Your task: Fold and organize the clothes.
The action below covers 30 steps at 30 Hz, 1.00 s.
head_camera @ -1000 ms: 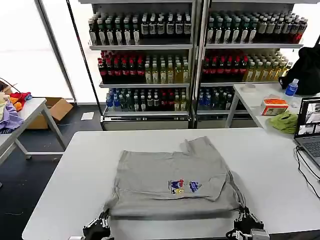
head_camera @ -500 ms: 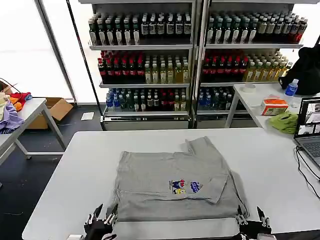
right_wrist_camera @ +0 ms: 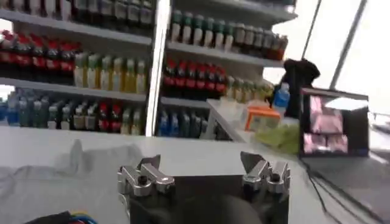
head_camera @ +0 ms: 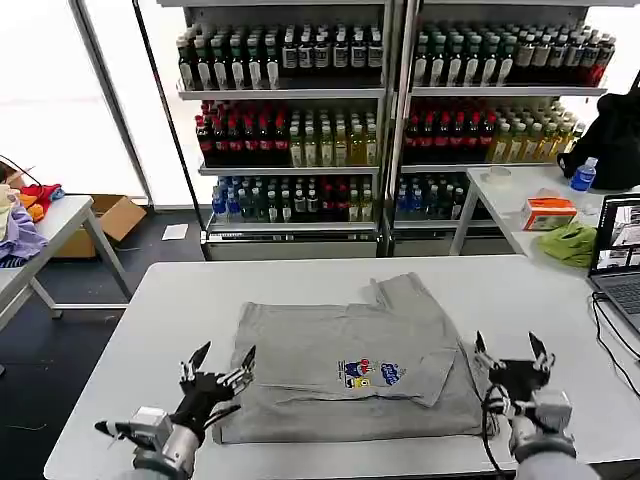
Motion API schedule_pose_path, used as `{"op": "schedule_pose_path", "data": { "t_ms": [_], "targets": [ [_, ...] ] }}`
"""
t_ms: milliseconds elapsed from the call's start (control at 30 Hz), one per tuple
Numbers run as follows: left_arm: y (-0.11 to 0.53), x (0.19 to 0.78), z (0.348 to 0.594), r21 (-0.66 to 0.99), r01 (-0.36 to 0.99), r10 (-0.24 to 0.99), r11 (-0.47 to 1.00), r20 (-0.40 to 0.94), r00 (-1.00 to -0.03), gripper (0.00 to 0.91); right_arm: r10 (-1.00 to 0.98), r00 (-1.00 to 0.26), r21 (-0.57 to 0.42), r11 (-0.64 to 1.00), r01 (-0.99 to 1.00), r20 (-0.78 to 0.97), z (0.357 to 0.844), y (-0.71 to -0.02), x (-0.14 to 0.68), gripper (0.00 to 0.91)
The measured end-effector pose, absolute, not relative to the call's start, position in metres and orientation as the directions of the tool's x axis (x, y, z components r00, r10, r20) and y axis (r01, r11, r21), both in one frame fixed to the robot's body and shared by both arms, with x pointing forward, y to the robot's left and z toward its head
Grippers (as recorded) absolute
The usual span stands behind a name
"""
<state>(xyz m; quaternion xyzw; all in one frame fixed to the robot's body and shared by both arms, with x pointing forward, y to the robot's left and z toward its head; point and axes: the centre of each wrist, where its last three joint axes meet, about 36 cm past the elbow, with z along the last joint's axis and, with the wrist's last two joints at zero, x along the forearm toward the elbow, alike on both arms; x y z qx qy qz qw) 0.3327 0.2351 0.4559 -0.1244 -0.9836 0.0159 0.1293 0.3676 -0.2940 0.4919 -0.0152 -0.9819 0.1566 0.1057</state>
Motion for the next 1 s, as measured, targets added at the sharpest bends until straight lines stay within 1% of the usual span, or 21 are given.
{"op": "schedule_pose_path", "data": {
  "t_ms": [167,300,433,667,1000],
  "targets": [
    [0.234,0.378,0.444,-0.059,0.285,0.290,0.957,0.259,-0.921,0.907,0.025,-0.975,-0.349,0.935,-0.054,0.219,0.492,-0.300,0.417,0.907],
    [0.233,0.413,0.435,-0.050,0.298,0.300,0.953,0.285,-0.910,0.907,0.025,-0.970,-0.354,0.933,-0.063,0.240,0.485,-0.303,0.454,0.907],
    [0.236,0.445,0.425,-0.030,0.297,0.291,0.954,0.318,-0.902,0.907,0.025,-0.961,-0.334,0.940,-0.071,0.275,0.474,-0.302,0.487,0.907],
    [0.245,0.490,0.408,0.010,0.260,0.237,0.965,0.387,-0.891,0.907,0.025,-0.947,-0.291,0.954,-0.073,0.321,0.457,-0.292,0.536,0.907],
    [0.261,0.527,0.395,0.048,0.200,0.158,0.979,0.447,-0.880,0.907,0.015,-0.933,-0.229,0.971,-0.073,0.360,0.447,-0.270,0.584,0.907]
  ]
}}
